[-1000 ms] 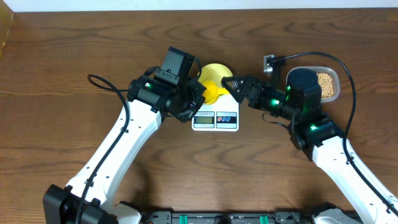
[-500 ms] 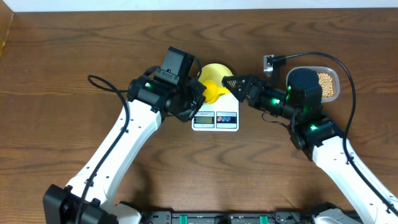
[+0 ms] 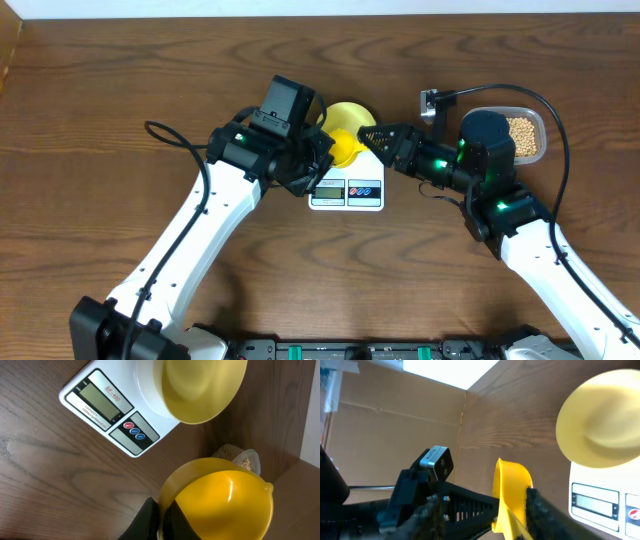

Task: Scoop item into bowl and weigh 50g on scale
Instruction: 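Close the right gripper on the scoop rim and release left gripper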

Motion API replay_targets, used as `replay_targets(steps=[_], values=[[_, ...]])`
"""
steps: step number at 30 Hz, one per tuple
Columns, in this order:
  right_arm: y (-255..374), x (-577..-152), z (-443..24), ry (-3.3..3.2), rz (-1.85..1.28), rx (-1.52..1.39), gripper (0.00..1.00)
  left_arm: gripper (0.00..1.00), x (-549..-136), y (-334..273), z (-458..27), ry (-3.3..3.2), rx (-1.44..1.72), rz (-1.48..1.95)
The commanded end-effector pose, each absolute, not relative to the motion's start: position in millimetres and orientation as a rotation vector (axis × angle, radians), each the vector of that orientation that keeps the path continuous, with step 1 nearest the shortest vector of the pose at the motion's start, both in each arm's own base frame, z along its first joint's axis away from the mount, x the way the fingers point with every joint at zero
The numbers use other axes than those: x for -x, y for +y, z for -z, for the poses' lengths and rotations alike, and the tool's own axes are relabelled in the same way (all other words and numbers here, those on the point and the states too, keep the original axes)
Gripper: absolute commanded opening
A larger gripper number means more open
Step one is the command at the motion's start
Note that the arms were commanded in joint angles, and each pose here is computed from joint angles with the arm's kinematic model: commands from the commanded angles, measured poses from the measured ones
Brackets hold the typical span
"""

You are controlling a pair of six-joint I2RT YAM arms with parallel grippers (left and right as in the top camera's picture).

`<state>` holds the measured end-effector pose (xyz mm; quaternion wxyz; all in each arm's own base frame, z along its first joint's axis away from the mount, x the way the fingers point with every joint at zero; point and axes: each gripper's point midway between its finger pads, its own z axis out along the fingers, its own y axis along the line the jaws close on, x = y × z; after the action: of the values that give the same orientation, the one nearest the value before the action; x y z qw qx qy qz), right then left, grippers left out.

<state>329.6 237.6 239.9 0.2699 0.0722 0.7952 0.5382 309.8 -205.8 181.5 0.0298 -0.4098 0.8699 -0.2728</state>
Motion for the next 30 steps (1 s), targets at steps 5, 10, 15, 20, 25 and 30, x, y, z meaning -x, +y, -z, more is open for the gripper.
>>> replay_targets(steps=[5, 10, 15, 20, 25, 30], values=[[240.9, -332.3, -244.2, 2.135, -1.451, -0.184, 0.26, 0.07, -308.0, -207.6, -185.7, 2.676, 1.27, 0.863], [242.6, -331.2, -243.7, 2.138, -1.454, -0.179, 0.18, 0.07, -308.1, -207.6, -185.7, 2.676, 1.27, 0.863], [245.2, -329.3, -243.7, 2.141, -1.457, -0.17, 0.16, 0.07, -308.0, -207.6, -185.7, 2.676, 1.27, 0.864], [245.2, -329.2, -243.5, 2.141, -1.457, -0.17, 0.07, 0.07, -308.0, -207.6, -185.7, 2.676, 1.271, 0.863], [245.1, -328.9, -242.5, 2.145, -1.452, -0.165, 0.01, 0.07, -308.0, -207.6, -185.7, 2.676, 1.271, 0.863], [245.1, -328.9, -242.5, 2.145, -1.452, -0.165, 0.01, 0.25, -308.0, -207.6, -185.7, 2.676, 1.271, 0.863]])
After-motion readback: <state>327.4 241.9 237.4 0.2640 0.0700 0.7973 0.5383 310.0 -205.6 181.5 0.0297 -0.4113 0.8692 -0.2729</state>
